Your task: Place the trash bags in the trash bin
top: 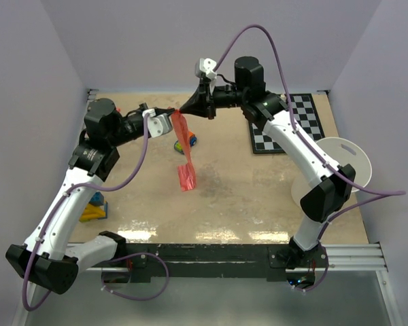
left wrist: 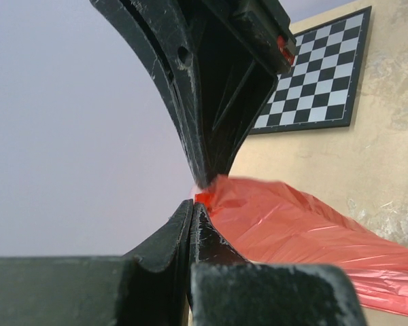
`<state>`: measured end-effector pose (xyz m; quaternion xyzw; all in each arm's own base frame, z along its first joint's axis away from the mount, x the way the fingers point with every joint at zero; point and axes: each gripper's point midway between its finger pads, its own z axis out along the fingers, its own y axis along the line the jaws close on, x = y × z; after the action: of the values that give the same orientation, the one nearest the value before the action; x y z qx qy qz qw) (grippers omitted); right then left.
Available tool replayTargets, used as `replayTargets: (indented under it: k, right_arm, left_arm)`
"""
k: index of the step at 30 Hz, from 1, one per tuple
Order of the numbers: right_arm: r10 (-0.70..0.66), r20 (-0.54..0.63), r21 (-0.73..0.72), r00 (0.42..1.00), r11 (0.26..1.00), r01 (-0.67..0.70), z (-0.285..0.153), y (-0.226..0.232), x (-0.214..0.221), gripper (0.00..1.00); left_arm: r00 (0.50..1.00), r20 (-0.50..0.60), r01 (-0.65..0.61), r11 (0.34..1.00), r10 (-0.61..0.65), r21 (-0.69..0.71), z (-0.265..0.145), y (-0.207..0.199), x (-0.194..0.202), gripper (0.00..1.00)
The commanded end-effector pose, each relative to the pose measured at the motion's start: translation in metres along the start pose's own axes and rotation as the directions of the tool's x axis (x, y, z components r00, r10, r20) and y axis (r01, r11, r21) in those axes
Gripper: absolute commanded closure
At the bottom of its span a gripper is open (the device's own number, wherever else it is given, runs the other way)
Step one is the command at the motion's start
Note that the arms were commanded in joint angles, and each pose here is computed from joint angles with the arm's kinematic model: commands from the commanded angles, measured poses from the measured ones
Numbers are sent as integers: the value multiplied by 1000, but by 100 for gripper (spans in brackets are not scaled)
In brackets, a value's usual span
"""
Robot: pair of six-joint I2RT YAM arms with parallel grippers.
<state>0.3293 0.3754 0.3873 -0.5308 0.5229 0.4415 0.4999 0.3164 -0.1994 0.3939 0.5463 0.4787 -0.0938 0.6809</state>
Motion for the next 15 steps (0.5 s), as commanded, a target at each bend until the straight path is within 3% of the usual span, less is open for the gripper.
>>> replayTargets:
  k: [1,8,15]
  right_arm:
    - [-56,27,73,998,996,54,-27,-9,-23,100]
    - [-54,42,85,998,995,51,-29,-11,-27,100]
    - [-86,18,251,996,965,79,-40,-37,-31,100]
  left_arm:
    - [999,-3,-48,998,48,-38,-7,6,-4,100]
    - [999,-1,-37,999,37,-32,-7,4,-3,100]
    - [998,-38,-49,999,50,6,-12,-8,7,100]
